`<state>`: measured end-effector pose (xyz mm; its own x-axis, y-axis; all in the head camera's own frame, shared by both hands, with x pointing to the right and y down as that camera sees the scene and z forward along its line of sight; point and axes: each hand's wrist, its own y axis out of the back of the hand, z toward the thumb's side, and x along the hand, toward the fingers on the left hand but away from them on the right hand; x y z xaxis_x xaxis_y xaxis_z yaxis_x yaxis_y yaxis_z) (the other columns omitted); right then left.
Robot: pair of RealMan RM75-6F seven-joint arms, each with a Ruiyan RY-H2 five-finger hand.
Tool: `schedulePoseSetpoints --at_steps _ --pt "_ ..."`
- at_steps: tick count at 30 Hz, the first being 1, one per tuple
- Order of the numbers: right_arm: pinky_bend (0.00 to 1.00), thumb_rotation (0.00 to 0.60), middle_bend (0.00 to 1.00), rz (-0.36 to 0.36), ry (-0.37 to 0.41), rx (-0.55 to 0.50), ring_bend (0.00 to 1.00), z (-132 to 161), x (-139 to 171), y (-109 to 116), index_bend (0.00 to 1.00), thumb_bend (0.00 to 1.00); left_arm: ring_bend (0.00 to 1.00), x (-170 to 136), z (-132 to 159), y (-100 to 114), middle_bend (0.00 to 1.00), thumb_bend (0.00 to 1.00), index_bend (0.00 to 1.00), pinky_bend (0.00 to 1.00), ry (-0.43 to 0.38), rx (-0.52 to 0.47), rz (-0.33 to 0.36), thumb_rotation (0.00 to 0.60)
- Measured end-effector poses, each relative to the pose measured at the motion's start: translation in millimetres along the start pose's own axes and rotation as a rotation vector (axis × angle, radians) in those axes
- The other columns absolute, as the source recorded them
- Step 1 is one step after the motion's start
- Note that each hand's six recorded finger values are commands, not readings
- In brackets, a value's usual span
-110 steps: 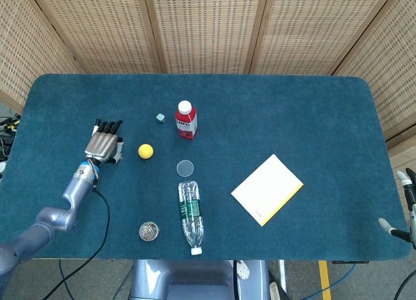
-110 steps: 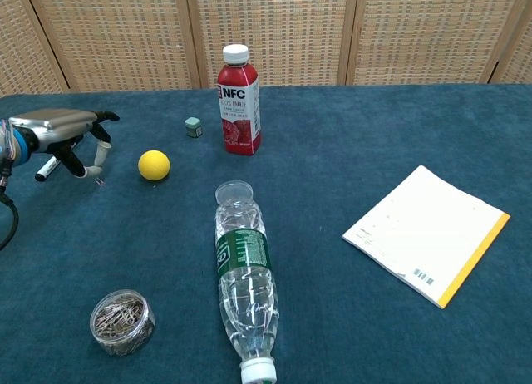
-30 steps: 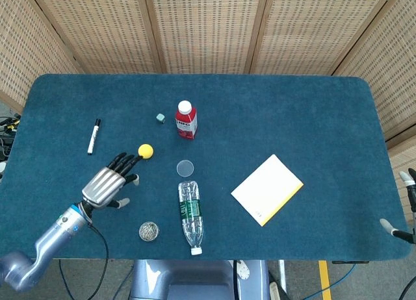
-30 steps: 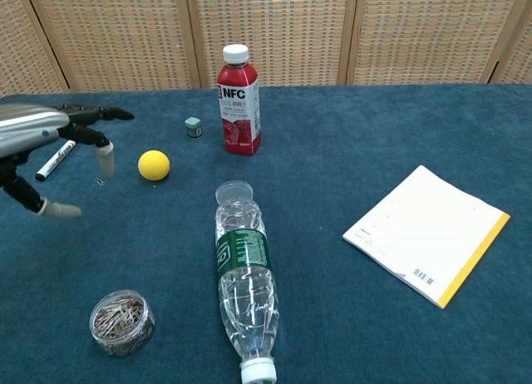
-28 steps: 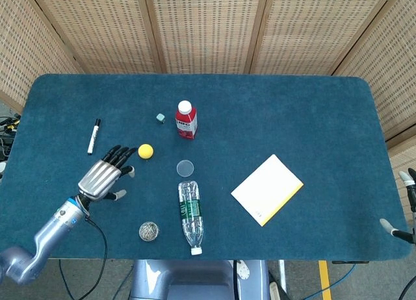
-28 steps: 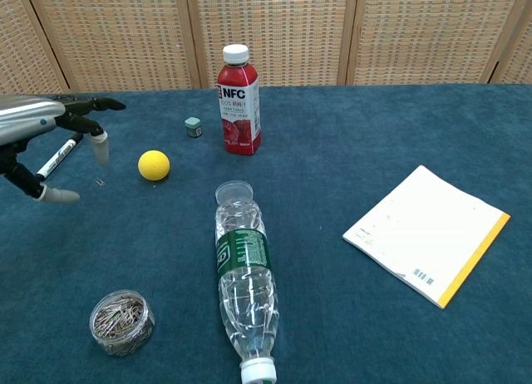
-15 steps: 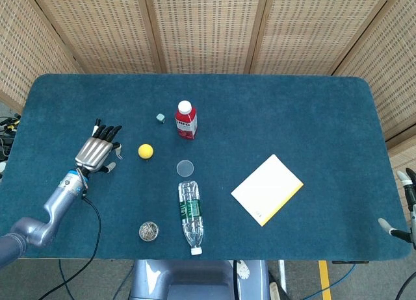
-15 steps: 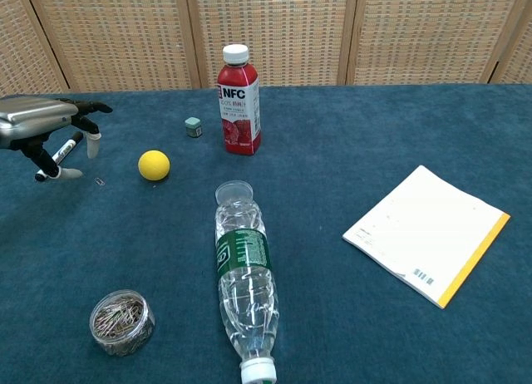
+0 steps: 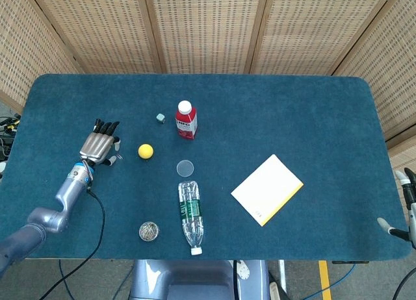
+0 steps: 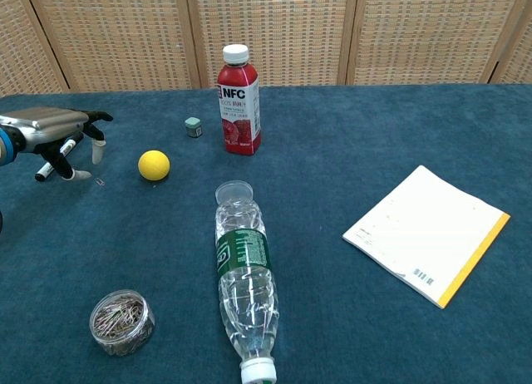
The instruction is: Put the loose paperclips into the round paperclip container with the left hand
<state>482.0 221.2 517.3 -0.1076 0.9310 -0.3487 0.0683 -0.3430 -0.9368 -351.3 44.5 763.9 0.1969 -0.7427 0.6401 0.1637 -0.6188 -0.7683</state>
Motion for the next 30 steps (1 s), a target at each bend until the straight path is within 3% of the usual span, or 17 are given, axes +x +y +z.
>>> schedulePoseSetpoints --at_steps 30 --pt "0.0 0.6 0.0 0.009 -0.008 0.006 0.0 -1 -1 -3 0.0 0.0 0.0 15 12 -17 0.0 0.32 0.52 0.0 0.015 -0.014 -0.039 0.6"
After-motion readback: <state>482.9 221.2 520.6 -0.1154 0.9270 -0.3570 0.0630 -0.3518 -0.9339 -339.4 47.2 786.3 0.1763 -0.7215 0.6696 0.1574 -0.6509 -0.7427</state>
